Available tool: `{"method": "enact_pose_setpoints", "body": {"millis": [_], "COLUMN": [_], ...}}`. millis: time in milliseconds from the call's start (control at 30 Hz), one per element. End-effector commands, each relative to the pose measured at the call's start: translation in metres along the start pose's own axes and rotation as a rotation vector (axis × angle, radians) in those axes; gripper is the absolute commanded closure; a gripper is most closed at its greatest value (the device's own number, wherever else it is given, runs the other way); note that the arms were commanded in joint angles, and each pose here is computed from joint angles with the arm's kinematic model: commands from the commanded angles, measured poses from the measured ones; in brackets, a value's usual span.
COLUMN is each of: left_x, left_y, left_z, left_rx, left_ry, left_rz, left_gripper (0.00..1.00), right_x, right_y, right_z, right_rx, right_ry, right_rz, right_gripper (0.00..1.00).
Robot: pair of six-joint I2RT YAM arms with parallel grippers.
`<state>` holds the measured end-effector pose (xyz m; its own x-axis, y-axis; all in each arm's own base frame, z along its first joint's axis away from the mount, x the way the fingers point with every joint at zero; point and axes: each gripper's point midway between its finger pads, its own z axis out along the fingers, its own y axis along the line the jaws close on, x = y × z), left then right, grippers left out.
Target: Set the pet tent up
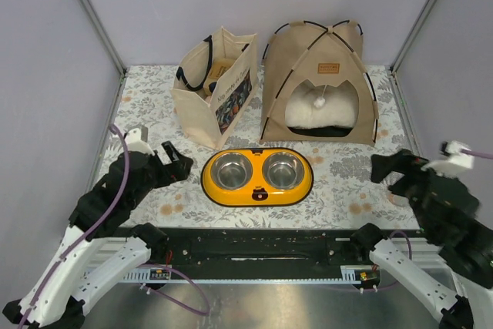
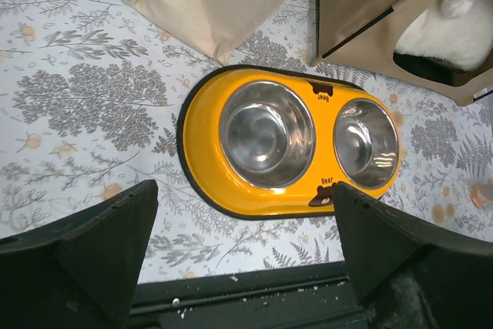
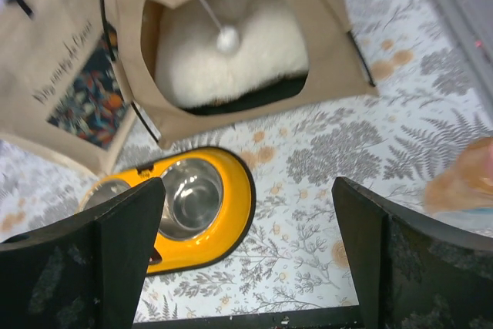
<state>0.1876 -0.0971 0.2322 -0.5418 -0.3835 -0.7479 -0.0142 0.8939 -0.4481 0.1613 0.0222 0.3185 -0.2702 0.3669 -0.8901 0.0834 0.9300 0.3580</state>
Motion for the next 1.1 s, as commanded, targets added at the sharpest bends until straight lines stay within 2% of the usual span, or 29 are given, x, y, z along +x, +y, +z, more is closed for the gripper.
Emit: {"method": "enact_pose_setpoints", "body": {"millis": [0,233,367,633,800,1067], "left_x": [-0.001,-0.011,-0.013,-0.017,-0.015,-0.02], "left_y": [0.023,0.037,0.048,0.043,0.045,0.047], "left_z": [-0.039,-0.082,-0.105,-0.135,-0.14,-0.148], "left_rx": [-0.066,-0.063,-0.07,0.066,0.073,0.087], "left_ry": [0.028,-0.034,-0.068,-0.146,-0.143,-0.18], "left_rz": [0.051,0.029,-0.004,-0.021,-0.019,-0.025], "left_gripper": [0.01,0.01,0.01,0.01,0.01,0.01], "right_x": [-0.026,-0.053,-0.058,-0.065,-0.064,-0.061], "right_y": [-0.061,-0.106,-0.119,-0.124,-0.113,-0.111], "right_z": [-0.053,-0.122,-0.139,-0.15,-0.145,-0.136], "right_rx": [0.137,0.108,0.088,0.059,-0.001,0.013], "right_ry": [-0.095,-0.253,-0.298,-0.357,-0.381,-0.381], "right_rz": [-0.021,0.095,0.106,0.111,0.124,0.121], "right_gripper": [0.0,0.01,0.01,0.01,0.01,0.01]}}
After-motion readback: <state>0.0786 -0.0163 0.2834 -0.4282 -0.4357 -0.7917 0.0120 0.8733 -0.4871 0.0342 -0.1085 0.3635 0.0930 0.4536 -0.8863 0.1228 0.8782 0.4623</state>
